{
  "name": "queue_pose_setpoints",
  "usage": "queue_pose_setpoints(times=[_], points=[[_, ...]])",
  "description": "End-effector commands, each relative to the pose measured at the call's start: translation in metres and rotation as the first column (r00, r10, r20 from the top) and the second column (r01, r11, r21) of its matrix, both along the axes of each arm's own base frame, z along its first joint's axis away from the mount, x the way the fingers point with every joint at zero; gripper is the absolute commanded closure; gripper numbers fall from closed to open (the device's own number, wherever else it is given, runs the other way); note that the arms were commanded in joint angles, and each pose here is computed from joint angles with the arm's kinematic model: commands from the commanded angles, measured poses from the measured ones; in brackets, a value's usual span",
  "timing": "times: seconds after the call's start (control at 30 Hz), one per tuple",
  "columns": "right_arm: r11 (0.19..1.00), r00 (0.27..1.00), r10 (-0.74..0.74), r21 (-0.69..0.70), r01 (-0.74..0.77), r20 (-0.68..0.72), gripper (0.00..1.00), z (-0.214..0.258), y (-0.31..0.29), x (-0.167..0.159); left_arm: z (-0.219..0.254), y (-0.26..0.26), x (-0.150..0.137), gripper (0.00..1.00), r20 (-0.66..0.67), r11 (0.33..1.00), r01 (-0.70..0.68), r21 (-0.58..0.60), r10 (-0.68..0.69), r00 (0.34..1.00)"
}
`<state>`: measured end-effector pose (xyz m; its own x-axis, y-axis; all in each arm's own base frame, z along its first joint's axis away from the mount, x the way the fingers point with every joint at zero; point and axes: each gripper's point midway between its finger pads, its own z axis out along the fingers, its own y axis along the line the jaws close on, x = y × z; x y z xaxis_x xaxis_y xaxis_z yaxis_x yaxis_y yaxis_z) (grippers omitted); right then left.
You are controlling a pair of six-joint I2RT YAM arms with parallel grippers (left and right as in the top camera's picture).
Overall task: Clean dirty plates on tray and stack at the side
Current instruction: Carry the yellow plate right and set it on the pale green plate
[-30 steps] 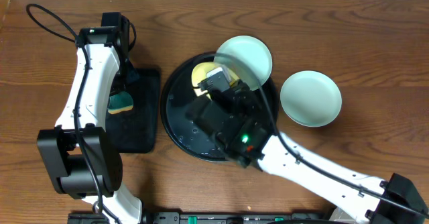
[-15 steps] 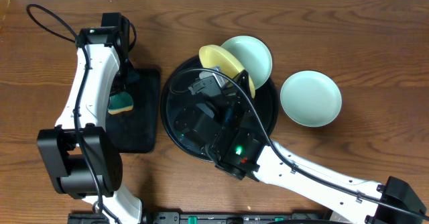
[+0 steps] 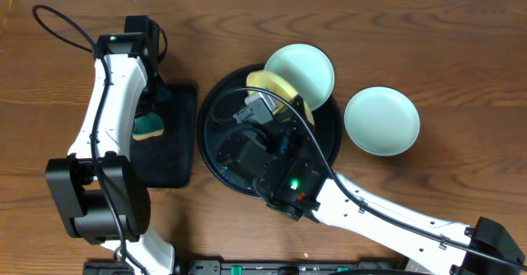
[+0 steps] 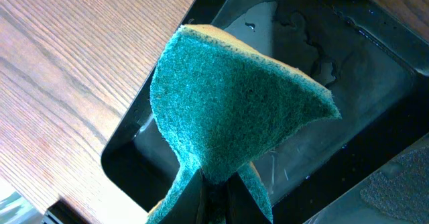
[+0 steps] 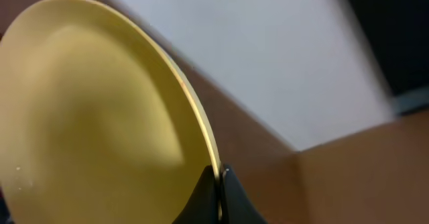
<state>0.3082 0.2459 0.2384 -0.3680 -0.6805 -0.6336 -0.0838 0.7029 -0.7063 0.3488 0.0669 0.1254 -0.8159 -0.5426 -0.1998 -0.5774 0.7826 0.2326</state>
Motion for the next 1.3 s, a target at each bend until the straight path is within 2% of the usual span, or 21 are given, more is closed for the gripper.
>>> queue_pose_setpoints(times=[0.0,0.1,0.2,0.43,0.5,0.63,0.8,0.97,1.1,1.27], points=[[0.959,0.983,0.083,0.283,-0.033,-0.167,0.99,-0.023,0.018,-0.003,0.006,0.004,-0.004,0.92,0.010,1.000,-0.010,0.021,0.010,1.000],[0.911,0.941,0.149,0.411,-0.011,-0.305,0.99,-0.046,0.025,-0.004,0.006,0.004,-0.004,0.93,0.010,1.000,-0.010,0.021,0.010,1.000],[0.862,0.894,0.229,0.506,-0.003,-0.386,0.99,-0.053,0.030,-0.003,0.006,0.004,-0.004,0.92,0.010,1.000,-0.010,0.021,0.010,1.000],[0.695,0.856,0.337,0.717,0.055,-0.392,0.99,-0.015,-0.002,0.019,0.006,0.003,-0.004,0.93,0.010,1.000,-0.010,0.021,0.010,1.000],[0.645,0.868,0.330,0.760,0.080,-0.372,0.99,-0.001,-0.024,0.028,0.006,0.004,-0.004,0.92,0.010,1.000,-0.010,0.021,0.010,1.000],[0.531,0.910,0.157,0.809,0.250,-0.384,0.99,0.013,-0.096,0.047,0.006,0.004,-0.003,0.93,0.011,1.000,-0.010,0.021,0.009,1.000],[0.447,0.879,-0.087,0.770,0.455,-0.468,0.99,-0.001,-0.192,0.054,0.006,0.004,-0.003,0.93,0.011,1.000,-0.010,0.021,0.010,1.000],[0.365,0.755,-0.303,0.661,0.656,-0.582,0.99,-0.039,-0.270,0.046,0.006,0.003,-0.003,0.93,0.011,1.000,-0.010,0.021,0.010,1.000],[0.302,0.645,-0.360,0.570,0.765,-0.674,0.99,-0.081,-0.299,0.041,0.006,0.003,-0.003,0.92,0.011,1.000,-0.010,0.021,0.010,1.000],[0.277,0.540,-0.357,0.466,0.840,-0.762,0.99,-0.128,-0.306,0.043,0.006,0.003,-0.004,0.92,0.011,1.000,-0.010,0.021,0.010,1.000]])
